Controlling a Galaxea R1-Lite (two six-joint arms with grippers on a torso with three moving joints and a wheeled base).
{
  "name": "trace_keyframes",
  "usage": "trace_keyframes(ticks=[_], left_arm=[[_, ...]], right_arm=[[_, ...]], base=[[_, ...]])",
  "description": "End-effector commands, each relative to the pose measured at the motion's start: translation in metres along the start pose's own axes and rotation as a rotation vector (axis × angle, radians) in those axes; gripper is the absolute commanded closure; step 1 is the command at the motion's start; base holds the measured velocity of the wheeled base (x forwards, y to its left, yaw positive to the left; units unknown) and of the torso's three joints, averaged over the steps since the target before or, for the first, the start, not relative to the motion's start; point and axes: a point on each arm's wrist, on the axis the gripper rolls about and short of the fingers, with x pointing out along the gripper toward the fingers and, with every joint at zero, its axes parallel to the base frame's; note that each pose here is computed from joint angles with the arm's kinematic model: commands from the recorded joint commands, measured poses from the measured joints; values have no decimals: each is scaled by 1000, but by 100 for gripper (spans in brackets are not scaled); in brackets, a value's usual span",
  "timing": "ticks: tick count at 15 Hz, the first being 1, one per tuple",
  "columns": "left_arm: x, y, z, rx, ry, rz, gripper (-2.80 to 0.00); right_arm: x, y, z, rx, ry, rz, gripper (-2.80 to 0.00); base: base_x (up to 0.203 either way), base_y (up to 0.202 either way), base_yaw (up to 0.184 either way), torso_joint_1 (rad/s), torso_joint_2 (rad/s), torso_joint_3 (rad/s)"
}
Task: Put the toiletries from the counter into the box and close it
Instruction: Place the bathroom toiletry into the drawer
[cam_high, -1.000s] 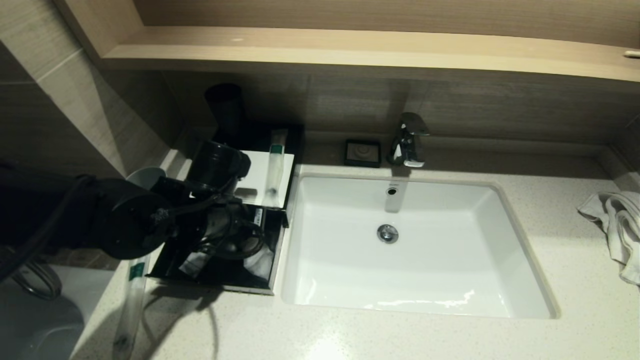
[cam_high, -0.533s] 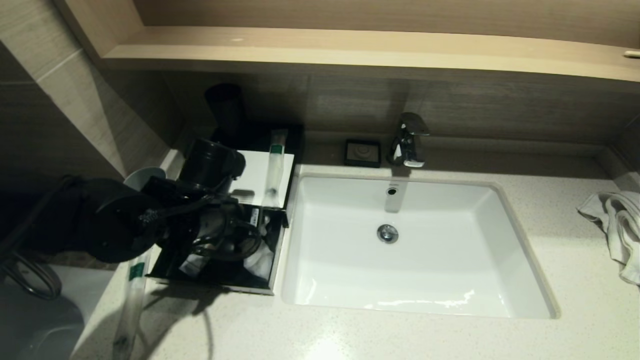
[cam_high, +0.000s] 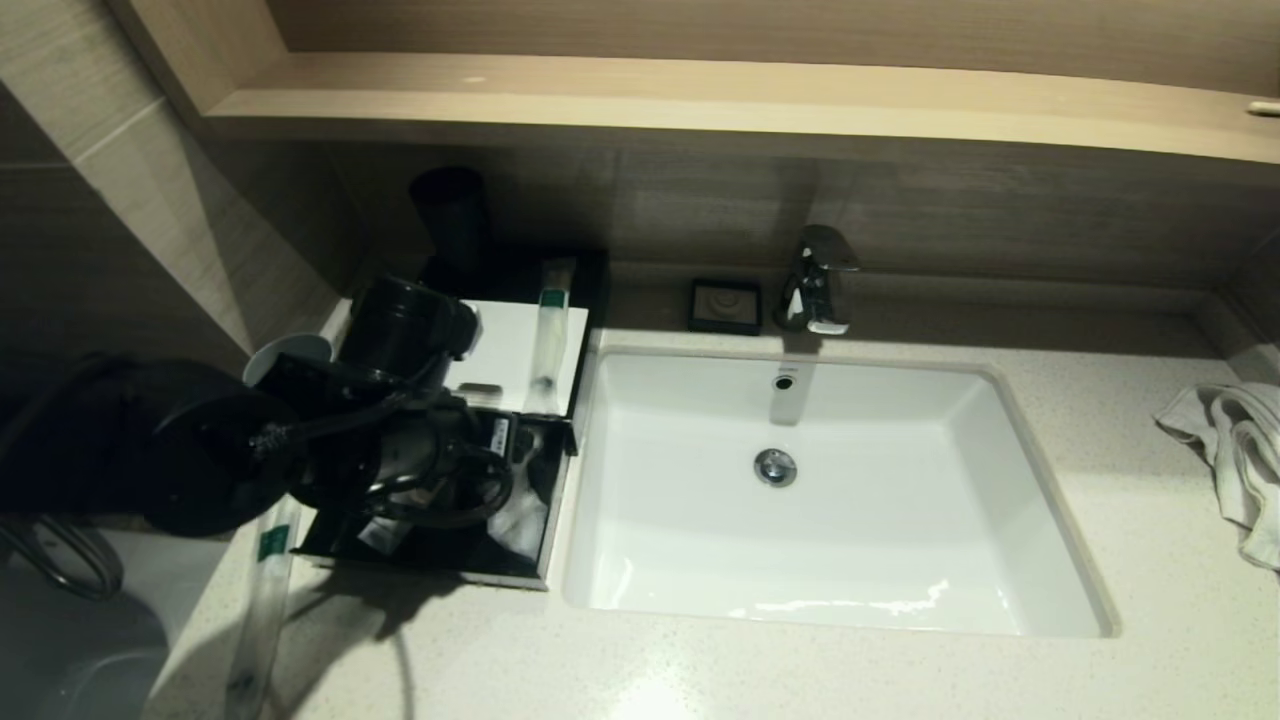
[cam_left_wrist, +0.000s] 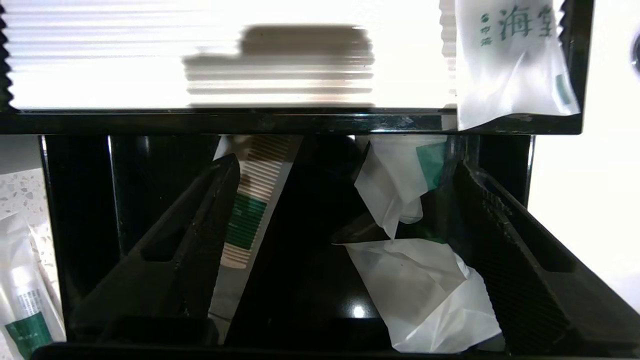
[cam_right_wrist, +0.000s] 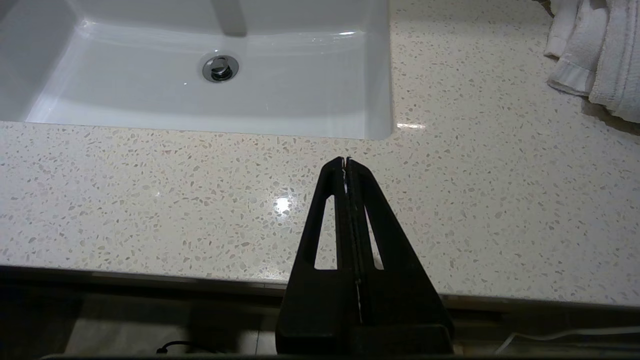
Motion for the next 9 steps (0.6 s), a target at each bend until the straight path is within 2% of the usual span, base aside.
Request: trace_keyframes(ticks=[1,4,5,9], left_arm=[[-10,3,5,-13,-32,-3,-280],[-19,5,11,-23,-61,-9,-280],[-21,5,13,-28,-72,-11,0],[-34,6,22,-39,-120,-25,0]], right_arm=[[0,0,0,-1,0,1,0],[0,0,0,-1,0,0,0],[0,0,0,-1,0,0,0],[0,0,0,-1,0,1,0]], base=[[0,0,0,0,0,0],[0,0,0,0,0,0],[0,0,0,0,0,0],[0,0,0,0,0,0]])
